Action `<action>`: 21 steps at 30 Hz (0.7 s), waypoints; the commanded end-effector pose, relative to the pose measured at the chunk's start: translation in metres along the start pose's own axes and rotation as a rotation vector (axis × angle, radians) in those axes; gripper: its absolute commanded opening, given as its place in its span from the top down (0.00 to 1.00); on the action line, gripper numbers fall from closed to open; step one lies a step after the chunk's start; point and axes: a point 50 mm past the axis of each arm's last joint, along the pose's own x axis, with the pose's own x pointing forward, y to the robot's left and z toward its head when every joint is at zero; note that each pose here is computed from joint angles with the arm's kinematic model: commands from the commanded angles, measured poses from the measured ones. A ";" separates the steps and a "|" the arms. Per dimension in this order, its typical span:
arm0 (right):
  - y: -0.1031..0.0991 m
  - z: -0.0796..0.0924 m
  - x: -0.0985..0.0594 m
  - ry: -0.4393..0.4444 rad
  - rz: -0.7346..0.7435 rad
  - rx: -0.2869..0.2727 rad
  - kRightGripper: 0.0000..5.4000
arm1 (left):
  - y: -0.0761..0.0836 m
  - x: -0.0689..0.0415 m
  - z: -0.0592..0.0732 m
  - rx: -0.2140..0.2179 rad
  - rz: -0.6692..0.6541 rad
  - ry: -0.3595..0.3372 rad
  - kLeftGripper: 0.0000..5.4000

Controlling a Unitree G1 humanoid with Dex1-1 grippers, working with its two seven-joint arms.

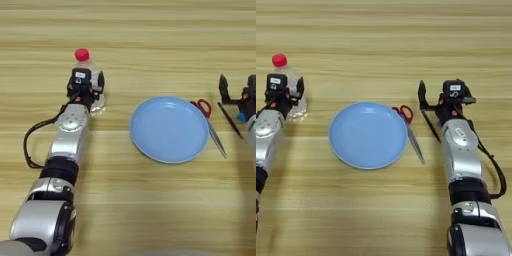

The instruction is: Move the objects on the table

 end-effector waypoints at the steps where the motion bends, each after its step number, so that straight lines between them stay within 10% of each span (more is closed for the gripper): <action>1: 0.003 0.002 0.001 0.002 0.004 0.001 0.00 | -0.007 0.008 0.021 0.001 -0.033 -0.093 0.42; 21: 0.005 0.001 0.000 0.002 0.007 -0.001 0.00 | -0.028 -0.004 0.009 0.055 -0.108 -0.077 0.42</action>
